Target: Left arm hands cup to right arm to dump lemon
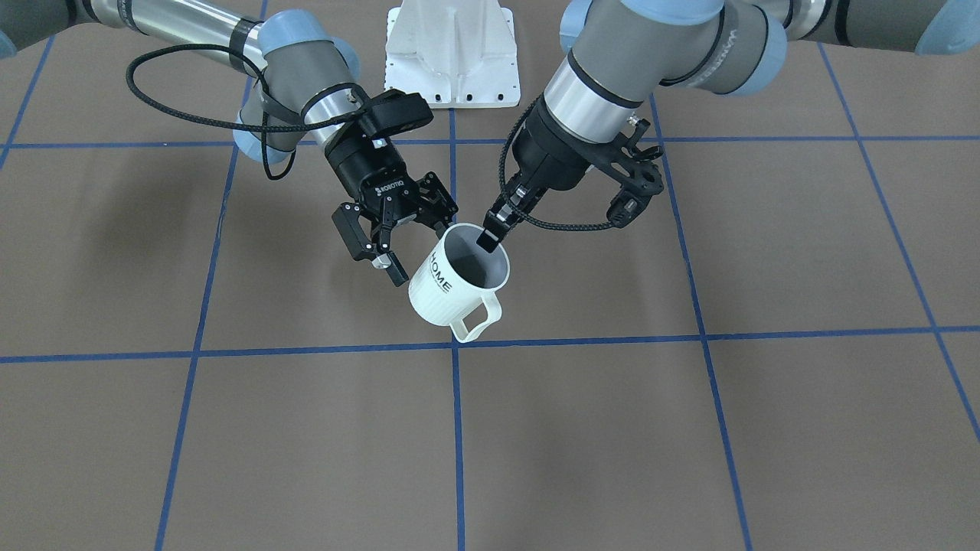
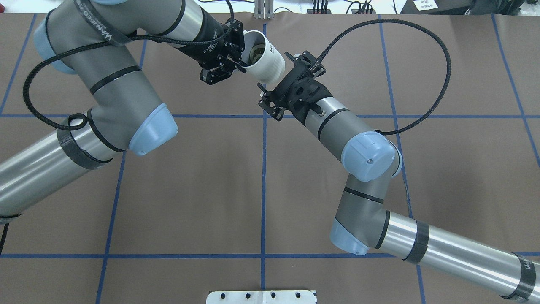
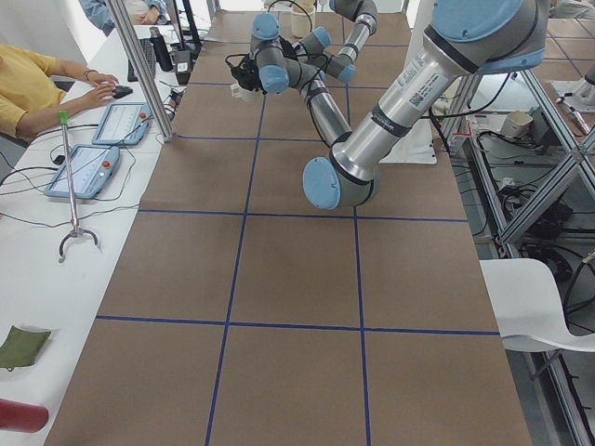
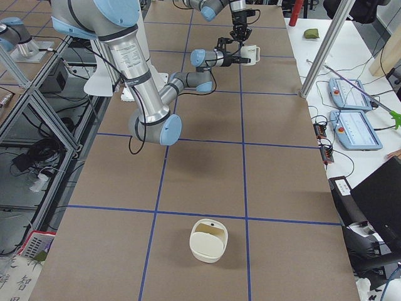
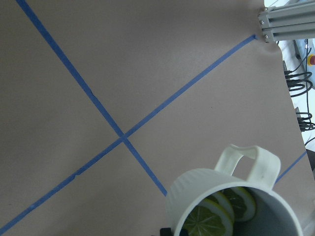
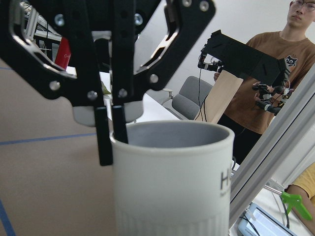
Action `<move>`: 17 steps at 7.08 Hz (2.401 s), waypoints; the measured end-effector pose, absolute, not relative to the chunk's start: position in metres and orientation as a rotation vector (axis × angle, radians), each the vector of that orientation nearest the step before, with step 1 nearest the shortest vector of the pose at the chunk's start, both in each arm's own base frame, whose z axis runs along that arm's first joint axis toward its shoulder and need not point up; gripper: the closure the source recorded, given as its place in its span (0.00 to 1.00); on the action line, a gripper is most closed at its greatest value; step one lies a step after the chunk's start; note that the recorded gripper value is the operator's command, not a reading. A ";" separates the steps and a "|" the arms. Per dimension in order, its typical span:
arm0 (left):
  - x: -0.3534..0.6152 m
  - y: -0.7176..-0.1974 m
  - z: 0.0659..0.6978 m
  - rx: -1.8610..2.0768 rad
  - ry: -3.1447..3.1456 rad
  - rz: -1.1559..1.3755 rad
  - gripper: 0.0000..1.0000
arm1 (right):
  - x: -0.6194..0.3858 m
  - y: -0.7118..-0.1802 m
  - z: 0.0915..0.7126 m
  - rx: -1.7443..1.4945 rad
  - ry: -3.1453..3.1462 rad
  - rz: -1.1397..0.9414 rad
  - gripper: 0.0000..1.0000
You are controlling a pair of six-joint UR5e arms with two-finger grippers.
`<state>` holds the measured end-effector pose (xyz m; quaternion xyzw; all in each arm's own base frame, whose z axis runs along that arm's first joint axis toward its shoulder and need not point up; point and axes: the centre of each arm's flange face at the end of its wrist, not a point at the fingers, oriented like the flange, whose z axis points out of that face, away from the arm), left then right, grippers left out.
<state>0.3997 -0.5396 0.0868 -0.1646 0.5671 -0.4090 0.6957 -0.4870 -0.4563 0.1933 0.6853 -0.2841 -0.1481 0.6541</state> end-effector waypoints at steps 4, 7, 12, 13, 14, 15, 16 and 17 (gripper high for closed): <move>0.403 -0.535 0.082 -0.377 1.270 -0.897 1.00 | -0.487 -0.456 0.197 1.552 -0.638 -0.335 0.06; 0.408 -0.530 0.076 -0.383 1.274 -0.881 1.00 | -0.487 -0.456 0.196 1.552 -0.638 -0.334 0.06; 0.408 -0.526 0.073 -0.383 1.281 -0.870 1.00 | -0.486 -0.457 0.197 1.554 -0.627 -0.323 0.06; 0.408 -0.525 0.073 -0.384 1.282 -0.868 1.00 | -0.486 -0.457 0.197 1.554 -0.626 -0.323 0.06; 0.407 -0.524 0.072 -0.384 1.285 -0.866 1.00 | -0.486 -0.457 0.198 1.553 -0.625 -0.323 0.06; 0.406 -0.523 0.070 -0.384 1.289 -0.862 1.00 | -0.487 -0.456 0.198 1.553 -0.626 -0.324 0.06; 0.405 -0.522 0.068 -0.384 1.293 -0.859 1.00 | -0.487 -0.455 0.198 1.552 -0.626 -0.324 0.06; 0.406 -0.521 0.068 -0.385 1.294 -0.857 1.00 | -0.488 -0.455 0.199 1.552 -0.626 -0.325 0.06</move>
